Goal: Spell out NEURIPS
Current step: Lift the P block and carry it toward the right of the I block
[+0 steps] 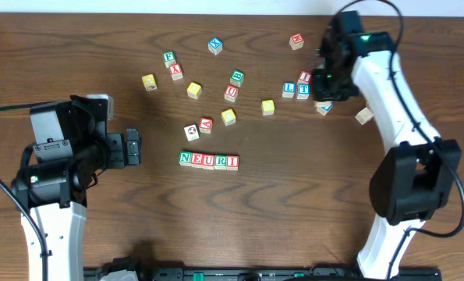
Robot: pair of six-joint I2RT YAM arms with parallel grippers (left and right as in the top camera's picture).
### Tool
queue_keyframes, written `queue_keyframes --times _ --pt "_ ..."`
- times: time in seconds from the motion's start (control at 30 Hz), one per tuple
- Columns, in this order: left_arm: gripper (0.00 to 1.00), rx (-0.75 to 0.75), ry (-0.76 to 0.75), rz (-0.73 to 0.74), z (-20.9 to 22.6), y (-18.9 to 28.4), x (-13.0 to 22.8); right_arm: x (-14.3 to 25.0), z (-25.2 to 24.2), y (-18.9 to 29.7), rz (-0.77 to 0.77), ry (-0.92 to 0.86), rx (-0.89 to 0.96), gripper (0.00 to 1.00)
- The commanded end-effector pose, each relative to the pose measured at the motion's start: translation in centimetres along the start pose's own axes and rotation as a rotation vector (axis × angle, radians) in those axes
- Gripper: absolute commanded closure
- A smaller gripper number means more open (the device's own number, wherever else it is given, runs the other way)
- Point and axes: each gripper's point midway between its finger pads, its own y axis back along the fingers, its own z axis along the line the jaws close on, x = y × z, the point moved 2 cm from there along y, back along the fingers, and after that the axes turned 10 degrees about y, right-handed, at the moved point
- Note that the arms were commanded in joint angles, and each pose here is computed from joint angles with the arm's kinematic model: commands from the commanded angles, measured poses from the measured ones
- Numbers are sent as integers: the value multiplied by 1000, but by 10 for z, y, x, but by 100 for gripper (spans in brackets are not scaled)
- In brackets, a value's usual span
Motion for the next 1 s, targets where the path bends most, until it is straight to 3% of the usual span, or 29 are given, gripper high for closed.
queue_keyframes --times 0.0,0.23,0.5,0.67,0.97 --pt "1 -5 -17 -15 0 4 -5 -9 48 54 -145 113 -13 86" --pt "1 -5 -17 -15 0 4 -5 22 114 90 -233 212 -10 88" --pt "1 -5 -17 -15 0 4 -5 79 146 30 -156 164 -17 90" --pt "1 -4 -17 -15 0 4 -5 104 148 -11 -113 39 -18 94" --pt "1 -5 -17 -15 0 4 -5 135 145 -57 -93 -71 -8 94"
